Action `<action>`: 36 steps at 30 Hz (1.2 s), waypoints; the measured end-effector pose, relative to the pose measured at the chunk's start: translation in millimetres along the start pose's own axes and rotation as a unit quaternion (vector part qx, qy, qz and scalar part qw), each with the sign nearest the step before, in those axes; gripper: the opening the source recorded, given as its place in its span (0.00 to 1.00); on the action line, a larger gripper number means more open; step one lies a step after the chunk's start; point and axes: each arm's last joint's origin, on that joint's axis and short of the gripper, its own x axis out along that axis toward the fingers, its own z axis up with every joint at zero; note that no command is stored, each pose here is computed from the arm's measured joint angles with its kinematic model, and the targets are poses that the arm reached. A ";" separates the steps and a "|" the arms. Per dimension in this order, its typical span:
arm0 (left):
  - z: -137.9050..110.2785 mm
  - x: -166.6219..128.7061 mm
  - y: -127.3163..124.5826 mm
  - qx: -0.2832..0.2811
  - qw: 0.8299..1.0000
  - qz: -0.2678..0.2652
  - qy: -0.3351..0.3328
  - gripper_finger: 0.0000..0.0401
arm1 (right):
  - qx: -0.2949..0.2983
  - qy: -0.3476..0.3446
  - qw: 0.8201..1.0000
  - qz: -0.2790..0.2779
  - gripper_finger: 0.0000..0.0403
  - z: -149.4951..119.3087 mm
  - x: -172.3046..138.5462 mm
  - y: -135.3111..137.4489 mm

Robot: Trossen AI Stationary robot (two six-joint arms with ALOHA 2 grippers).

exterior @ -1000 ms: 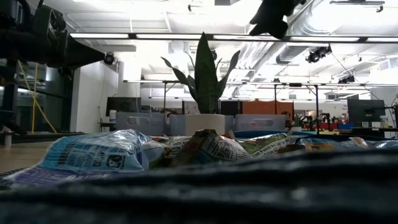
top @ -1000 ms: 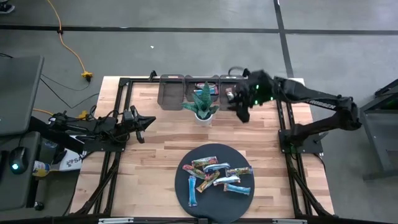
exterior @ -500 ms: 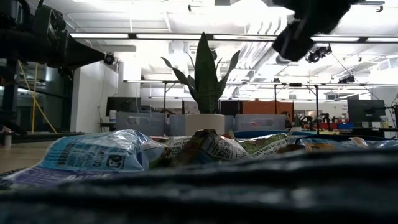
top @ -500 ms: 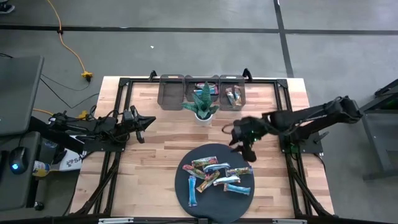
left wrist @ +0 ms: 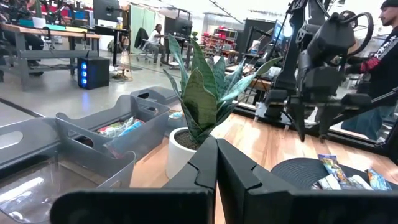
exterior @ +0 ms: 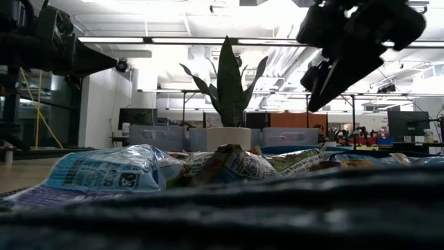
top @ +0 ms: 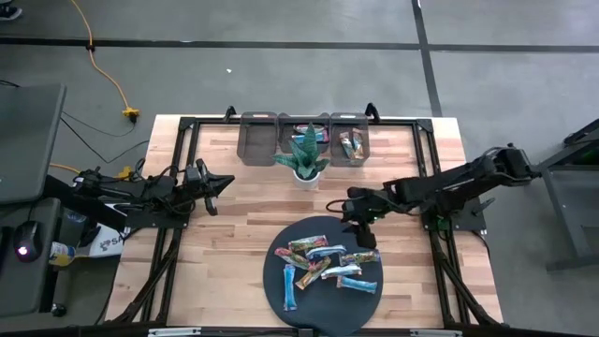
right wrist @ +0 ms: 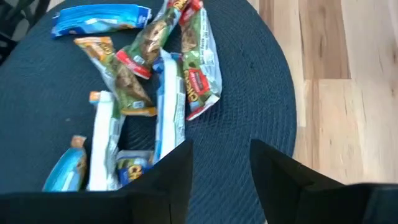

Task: Pick and place Granola Bars by type
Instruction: Put the red granola bar into the middle black bin

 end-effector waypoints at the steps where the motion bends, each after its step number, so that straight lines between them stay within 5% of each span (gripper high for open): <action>1: 0.0 0.0 0.0 0.000 1.000 0.000 0.000 0.00 | 0.001 0.000 1.000 0.001 0.36 0.3 3.9 -0.8; 13: 0.0 0.0 0.0 0.000 1.000 0.000 0.000 0.00 | 0.007 -0.020 0.999 0.037 0.51 3.7 41.7 -3.4; 36: 0.0 0.0 0.0 0.000 1.000 0.000 0.000 0.00 | 0.021 -0.038 0.999 0.026 0.51 1.8 70.0 -8.5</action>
